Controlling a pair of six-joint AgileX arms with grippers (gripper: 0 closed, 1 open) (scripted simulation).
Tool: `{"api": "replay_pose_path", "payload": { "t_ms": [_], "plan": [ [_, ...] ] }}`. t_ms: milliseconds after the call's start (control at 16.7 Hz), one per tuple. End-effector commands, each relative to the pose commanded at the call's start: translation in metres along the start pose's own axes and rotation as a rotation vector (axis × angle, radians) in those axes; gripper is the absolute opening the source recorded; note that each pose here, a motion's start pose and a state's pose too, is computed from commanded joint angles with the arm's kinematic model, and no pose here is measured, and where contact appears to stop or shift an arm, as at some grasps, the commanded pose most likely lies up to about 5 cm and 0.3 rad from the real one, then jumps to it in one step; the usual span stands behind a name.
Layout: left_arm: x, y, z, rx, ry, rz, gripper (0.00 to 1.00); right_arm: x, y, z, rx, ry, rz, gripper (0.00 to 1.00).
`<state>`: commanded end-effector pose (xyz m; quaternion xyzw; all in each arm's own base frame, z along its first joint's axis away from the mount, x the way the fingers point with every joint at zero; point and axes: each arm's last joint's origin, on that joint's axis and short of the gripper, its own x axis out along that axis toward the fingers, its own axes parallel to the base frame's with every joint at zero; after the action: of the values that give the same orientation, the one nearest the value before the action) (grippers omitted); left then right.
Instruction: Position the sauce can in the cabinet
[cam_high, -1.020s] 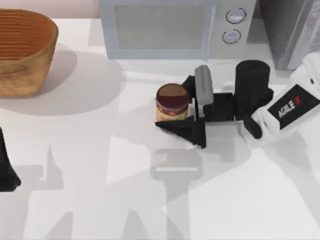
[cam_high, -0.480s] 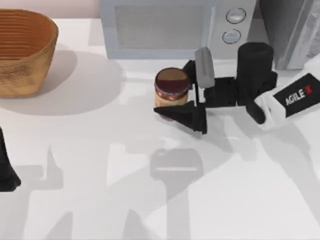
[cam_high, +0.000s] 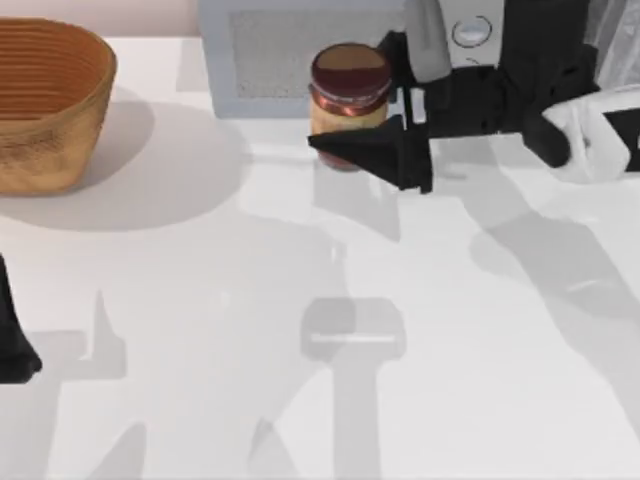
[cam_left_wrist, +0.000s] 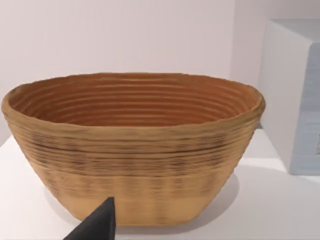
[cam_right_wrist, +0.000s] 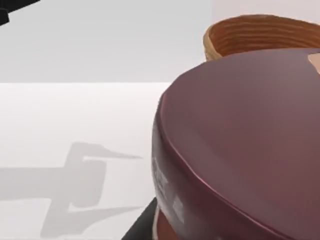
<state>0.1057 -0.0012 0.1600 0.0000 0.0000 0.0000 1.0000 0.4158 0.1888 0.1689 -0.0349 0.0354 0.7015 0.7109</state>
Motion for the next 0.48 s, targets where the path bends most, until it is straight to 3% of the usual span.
{"api": "replay_pose_path", "payload": {
  "t_ms": [300, 480],
  "plan": [
    [0.0, 0.0, 0.0, 0.0, 0.0, 0.0, 1.0, 0.0, 0.0, -0.001, 0.003, 0.0, 0.0, 0.0],
    [0.0, 0.0, 0.0, 0.0, 0.0, 0.0, 1.0, -0.008, 0.008, 0.013, -0.001, 0.003, -0.035, 0.0]
  ]
}}
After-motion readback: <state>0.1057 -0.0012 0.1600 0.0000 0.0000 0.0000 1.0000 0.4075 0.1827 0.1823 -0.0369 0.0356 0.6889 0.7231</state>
